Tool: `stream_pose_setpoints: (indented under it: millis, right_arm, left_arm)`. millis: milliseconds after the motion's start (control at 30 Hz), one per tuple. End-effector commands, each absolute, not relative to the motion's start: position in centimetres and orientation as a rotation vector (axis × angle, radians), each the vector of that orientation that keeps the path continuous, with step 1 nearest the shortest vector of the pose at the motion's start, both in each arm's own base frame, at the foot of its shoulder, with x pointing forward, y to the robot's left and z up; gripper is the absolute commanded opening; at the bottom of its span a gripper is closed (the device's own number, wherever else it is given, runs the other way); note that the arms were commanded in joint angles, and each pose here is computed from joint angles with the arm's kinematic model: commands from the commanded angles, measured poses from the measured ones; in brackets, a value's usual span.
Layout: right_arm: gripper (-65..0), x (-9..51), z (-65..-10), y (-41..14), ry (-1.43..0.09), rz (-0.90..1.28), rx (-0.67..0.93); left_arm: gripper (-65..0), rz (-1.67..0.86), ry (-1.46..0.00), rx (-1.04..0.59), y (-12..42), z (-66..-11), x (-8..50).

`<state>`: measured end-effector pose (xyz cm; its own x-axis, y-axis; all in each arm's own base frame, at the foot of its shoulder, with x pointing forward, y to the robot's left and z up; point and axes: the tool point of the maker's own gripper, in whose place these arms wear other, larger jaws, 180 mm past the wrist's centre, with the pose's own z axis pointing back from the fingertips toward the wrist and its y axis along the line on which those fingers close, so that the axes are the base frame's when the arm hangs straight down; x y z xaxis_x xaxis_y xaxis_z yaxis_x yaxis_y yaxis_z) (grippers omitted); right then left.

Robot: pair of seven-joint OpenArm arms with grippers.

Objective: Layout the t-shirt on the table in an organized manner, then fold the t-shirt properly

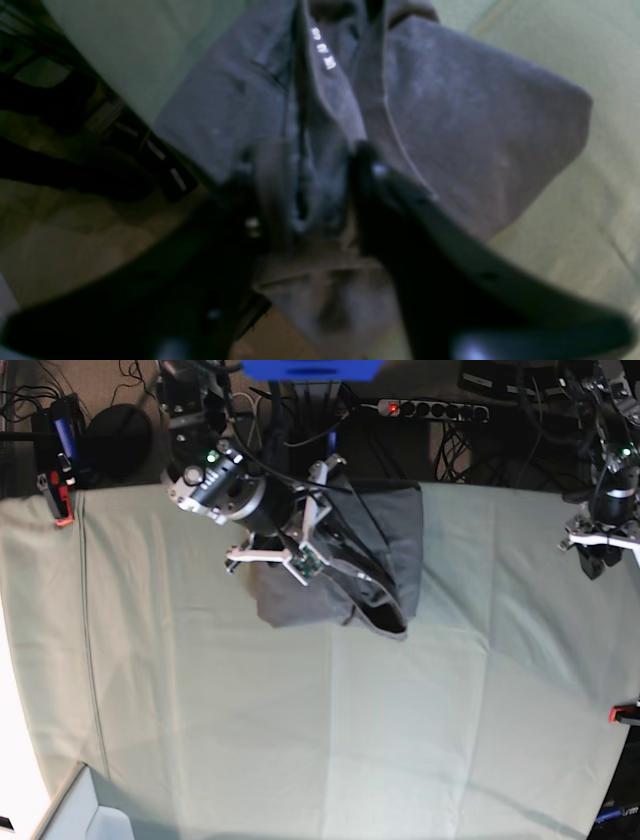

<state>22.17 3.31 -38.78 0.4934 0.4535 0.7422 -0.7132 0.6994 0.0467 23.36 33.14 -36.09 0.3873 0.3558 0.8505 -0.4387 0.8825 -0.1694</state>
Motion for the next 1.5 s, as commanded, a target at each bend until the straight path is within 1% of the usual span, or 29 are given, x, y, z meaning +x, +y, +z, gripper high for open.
stream_pose_setpoints:
  millis: [0,67,200,467,767,1033,1167,1233,1300,1467]
  right_arm:
    - [-55.8,22.8,-37.5,4.2,-0.827,0.724,0.407]
    - [-64.9,22.6,-37.5,4.2,-0.824,0.724,0.409]
    - [-65.0,21.6,-37.3,5.6,-0.820,0.762,0.440]
    - [-65.0,19.4,-34.4,9.6,-0.874,0.862,0.523]
    - [-65.0,18.5,-34.6,10.2,-0.861,0.869,0.547]
    - [-65.0,16.9,-33.6,13.2,-0.867,0.949,0.616]
    - [-65.0,17.1,-34.1,13.5,-0.857,0.968,0.614]
    - [-65.0,16.9,-35.0,13.6,-0.828,0.971,0.619]
    - [-62.0,16.9,-35.7,13.8,-0.808,0.976,0.619]
    - [-50.5,16.8,-36.1,13.9,-0.796,0.975,0.624]
  left_arm:
    - [-42.8,0.496,-1.107,0.106,33.8,-34.7,23.8]
    - [-42.8,0.496,-1.107,0.106,33.8,-34.7,23.8]
    - [-42.8,0.496,-1.107,0.106,33.8,-34.7,23.8]
    - [-42.8,0.493,-1.112,0.106,33.8,-34.5,23.9]
    - [-42.8,0.494,-1.102,0.108,33.8,-34.8,23.6]
    - [-42.8,0.490,-1.109,0.108,33.7,-34.5,23.7]
    - [-42.8,0.489,-1.103,0.109,33.7,-34.7,23.5]
    - [-42.8,0.489,-1.102,0.110,33.7,-34.7,23.4]
    - [-42.8,0.489,-1.097,0.111,33.7,-34.8,23.3]
    - [-42.8,0.491,-1.092,0.113,33.8,-35.0,23.1]
